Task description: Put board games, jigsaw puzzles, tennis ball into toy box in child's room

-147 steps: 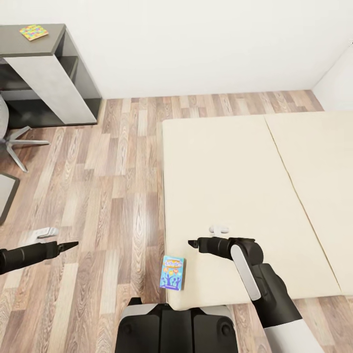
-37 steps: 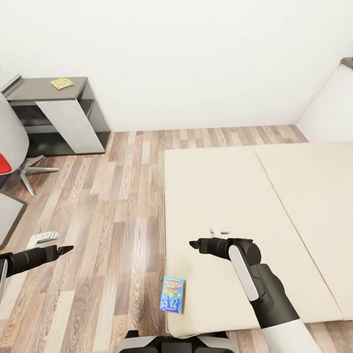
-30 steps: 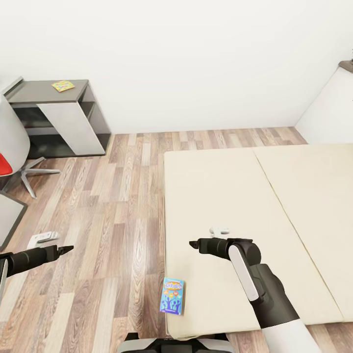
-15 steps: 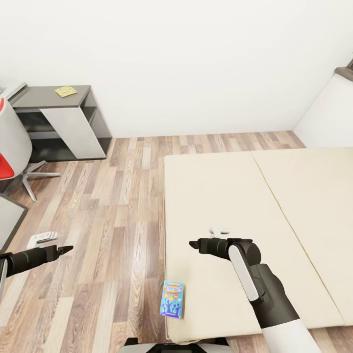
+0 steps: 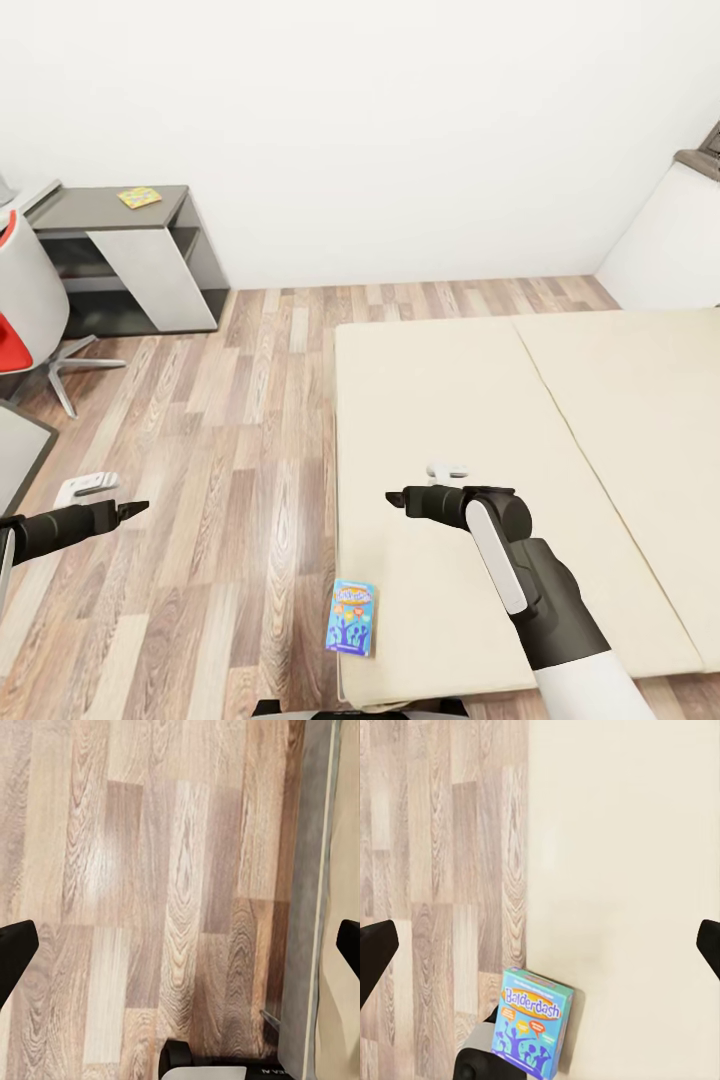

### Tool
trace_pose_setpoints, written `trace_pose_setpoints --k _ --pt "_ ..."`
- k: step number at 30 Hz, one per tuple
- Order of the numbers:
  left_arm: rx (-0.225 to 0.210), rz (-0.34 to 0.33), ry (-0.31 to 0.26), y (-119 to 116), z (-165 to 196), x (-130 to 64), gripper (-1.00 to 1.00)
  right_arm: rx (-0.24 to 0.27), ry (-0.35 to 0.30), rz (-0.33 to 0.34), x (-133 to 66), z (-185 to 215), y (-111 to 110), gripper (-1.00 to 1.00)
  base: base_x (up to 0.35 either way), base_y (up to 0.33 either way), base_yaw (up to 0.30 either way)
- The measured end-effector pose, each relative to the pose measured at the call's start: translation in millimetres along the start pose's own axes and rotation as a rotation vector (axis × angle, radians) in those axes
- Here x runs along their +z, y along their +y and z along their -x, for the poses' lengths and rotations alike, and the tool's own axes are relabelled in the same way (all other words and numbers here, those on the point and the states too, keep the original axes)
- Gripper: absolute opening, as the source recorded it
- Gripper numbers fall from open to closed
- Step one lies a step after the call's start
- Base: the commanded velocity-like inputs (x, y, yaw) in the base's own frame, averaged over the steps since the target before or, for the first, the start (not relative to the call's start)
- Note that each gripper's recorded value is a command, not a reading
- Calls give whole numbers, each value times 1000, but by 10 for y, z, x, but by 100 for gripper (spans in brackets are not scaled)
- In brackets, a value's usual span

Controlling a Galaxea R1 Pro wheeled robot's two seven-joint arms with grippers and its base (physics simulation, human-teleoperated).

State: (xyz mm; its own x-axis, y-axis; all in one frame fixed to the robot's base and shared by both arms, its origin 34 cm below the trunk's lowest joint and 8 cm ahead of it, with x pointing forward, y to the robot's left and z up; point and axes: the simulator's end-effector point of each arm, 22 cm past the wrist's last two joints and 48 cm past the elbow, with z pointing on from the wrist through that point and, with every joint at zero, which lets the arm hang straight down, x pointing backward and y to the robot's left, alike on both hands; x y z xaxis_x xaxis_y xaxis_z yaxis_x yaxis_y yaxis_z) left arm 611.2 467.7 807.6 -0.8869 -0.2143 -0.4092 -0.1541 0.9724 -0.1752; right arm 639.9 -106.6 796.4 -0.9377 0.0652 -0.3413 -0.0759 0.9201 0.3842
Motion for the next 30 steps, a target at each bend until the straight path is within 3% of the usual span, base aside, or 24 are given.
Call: trace_pose_setpoints --k 30 --pt "5 -11 -49 -59 185 -187 100 -19 -46 3 -195 181 92 100 0 0 0"
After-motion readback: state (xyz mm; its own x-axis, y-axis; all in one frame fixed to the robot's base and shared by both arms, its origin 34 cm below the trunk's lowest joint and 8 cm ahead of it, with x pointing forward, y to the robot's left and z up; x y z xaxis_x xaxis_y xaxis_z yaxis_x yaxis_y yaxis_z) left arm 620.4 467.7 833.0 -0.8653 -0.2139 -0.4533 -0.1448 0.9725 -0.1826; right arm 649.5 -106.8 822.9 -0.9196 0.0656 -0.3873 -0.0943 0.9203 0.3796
